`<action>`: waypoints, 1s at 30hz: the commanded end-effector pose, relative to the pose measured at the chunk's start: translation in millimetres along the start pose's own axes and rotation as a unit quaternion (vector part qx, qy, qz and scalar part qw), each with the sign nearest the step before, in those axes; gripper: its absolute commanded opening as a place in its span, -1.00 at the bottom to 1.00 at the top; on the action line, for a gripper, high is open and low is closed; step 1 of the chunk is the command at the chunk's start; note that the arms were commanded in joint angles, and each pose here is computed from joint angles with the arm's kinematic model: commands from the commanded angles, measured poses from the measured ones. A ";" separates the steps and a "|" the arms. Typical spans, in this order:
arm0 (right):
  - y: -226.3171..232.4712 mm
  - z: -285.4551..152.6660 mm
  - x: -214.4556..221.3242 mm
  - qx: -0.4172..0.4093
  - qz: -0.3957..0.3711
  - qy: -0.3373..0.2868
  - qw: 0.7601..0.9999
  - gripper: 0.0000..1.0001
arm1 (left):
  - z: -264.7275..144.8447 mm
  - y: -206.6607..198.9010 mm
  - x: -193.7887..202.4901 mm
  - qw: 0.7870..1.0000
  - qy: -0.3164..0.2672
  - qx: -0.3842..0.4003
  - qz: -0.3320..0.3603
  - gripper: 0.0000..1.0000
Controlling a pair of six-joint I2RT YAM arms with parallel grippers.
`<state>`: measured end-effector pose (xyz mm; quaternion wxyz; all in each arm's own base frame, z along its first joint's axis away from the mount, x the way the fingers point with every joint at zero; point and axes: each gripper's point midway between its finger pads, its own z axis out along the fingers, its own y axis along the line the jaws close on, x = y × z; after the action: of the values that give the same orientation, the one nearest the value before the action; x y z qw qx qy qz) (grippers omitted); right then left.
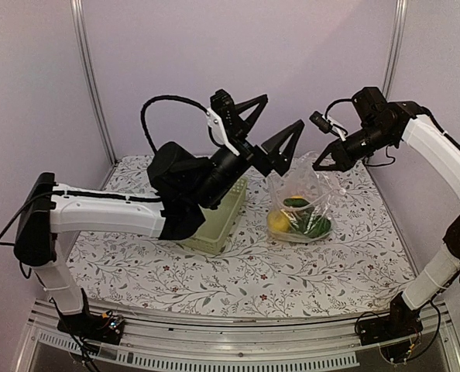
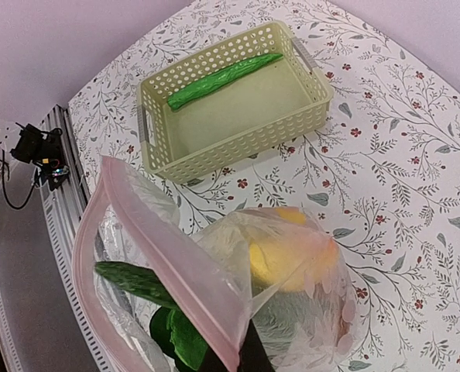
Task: Place the food in the zip-top bag and seal the zipper
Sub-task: Place the fake vegetable in the zipper food storage bag, then adjust the zipper food storage bag at the center of the board.
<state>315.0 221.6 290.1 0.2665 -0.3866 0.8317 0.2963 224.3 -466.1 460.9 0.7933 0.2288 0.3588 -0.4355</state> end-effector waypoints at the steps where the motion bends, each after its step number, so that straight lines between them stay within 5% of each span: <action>1: -16.3 0.4 -15.0 0.029 0.000 -0.018 0.999 -1.00 | -25.7 11.7 48.7 0.986 0.165 -0.027 -0.015 0.99; 8: -21.6 2.4 -16.2 0.038 0.002 -0.020 0.999 -1.00 | -83.3 37.8 109.5 0.912 0.381 -0.128 -0.083 0.56; 16: -26.6 11.2 -4.0 0.042 0.006 -0.006 0.999 -1.00 | -98.6 45.3 139.2 0.858 0.434 -0.141 -0.237 0.16; 24: -52.9 -4.5 -13.1 0.084 0.028 -0.023 0.996 -1.00 | -107.9 82.7 149.8 0.837 0.479 -0.164 -0.209 0.24; 30: -143.9 -62.6 -28.4 0.197 0.088 -0.077 0.973 -1.00 | -159.7 154.9 156.6 0.800 0.521 -0.234 -0.182 0.32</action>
<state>385.6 169.1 292.1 0.3193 -0.2974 0.8684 0.2354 331.0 -412.2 271.9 0.4468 0.1752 0.8062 -0.3460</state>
